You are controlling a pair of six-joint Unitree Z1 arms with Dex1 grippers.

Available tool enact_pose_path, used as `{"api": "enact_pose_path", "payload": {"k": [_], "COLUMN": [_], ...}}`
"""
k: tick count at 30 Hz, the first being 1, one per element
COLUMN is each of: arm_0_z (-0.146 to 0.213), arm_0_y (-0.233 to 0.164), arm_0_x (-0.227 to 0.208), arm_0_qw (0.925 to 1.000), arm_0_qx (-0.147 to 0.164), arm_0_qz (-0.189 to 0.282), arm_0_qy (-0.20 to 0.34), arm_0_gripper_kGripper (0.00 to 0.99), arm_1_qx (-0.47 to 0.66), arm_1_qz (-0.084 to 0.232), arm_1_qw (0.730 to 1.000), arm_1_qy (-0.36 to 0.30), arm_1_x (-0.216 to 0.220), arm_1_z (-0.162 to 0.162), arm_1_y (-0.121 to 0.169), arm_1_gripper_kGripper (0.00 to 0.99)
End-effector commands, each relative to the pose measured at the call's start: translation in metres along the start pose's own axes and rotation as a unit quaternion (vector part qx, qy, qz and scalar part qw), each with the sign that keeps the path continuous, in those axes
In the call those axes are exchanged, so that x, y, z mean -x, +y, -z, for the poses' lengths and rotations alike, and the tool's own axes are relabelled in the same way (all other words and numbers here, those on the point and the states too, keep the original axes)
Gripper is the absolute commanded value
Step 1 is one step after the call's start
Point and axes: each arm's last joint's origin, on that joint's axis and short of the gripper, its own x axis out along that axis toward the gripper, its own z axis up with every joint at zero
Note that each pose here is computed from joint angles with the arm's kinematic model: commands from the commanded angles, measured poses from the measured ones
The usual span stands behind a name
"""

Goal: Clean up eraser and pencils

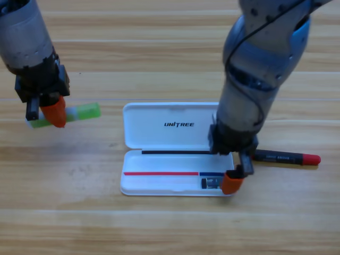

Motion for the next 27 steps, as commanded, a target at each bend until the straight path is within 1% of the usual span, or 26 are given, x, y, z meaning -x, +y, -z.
{"api": "enact_pose_path", "payload": {"k": [1,4,7,10,13,15,19,21,25,27], "arm_0_z": [-0.020,-0.039,-0.063,-0.087,-0.108,-0.119,-0.136,-0.142,-0.149,-0.150], "arm_0_y": [-0.016,-0.033,-0.050,-0.063,-0.073,-0.077,-0.080,-0.079,-0.079,-0.079], "arm_0_x": [0.022,0.027,0.020,0.007,-0.005,-0.015,-0.034,-0.045,-0.061,-0.067], "arm_0_qw": [0.9990,0.9966,0.9933,0.9900,0.9875,0.9866,0.9851,0.9849,0.9850,0.9851], "arm_0_qx": [-0.039,-0.076,-0.111,-0.139,-0.156,-0.162,-0.169,-0.169,-0.166,-0.165], "arm_0_qz": [-0.013,-0.015,-0.008,0.002,0.010,0.016,0.030,0.037,0.045,0.048], "arm_0_qy": [-0.017,-0.028,-0.030,-0.025,-0.021,-0.018,-0.011,-0.005,0.005,0.009], "arm_0_gripper_kGripper": [0.000,0.000,0.000,0.000,0.000,0.000,0.000,0.000,0.000,0.000], "arm_1_qx": [-0.012,-0.046,-0.051,-0.068,-0.082,-0.085,-0.074,-0.061,-0.048,-0.044], "arm_1_qz": [0.010,-0.002,-0.018,-0.016,-0.014,-0.013,-0.021,-0.026,-0.023,-0.025], "arm_1_qw": [0.999,0.998,0.999,0.997,0.996,0.995,0.996,0.996,0.996,0.996], "arm_1_qy": [-0.049,-0.041,-0.001,0.036,0.043,0.045,0.055,0.059,0.069,0.070], "arm_1_x": [0.079,0.082,0.064,0.037,0.012,-0.001,-0.022,-0.032,-0.050,-0.054], "arm_1_z": [0.040,0.066,0.090,0.103,0.111,0.113,0.115,0.116,0.118,0.118], "arm_1_y": [0.045,0.053,0.052,0.033,0.008,-0.006,-0.025,-0.032,-0.043,-0.045], "arm_1_gripper_kGripper": [0.990,0.989,0.986,0.985,0.986,0.988,0.986,0.983,0.950,0.948]}}
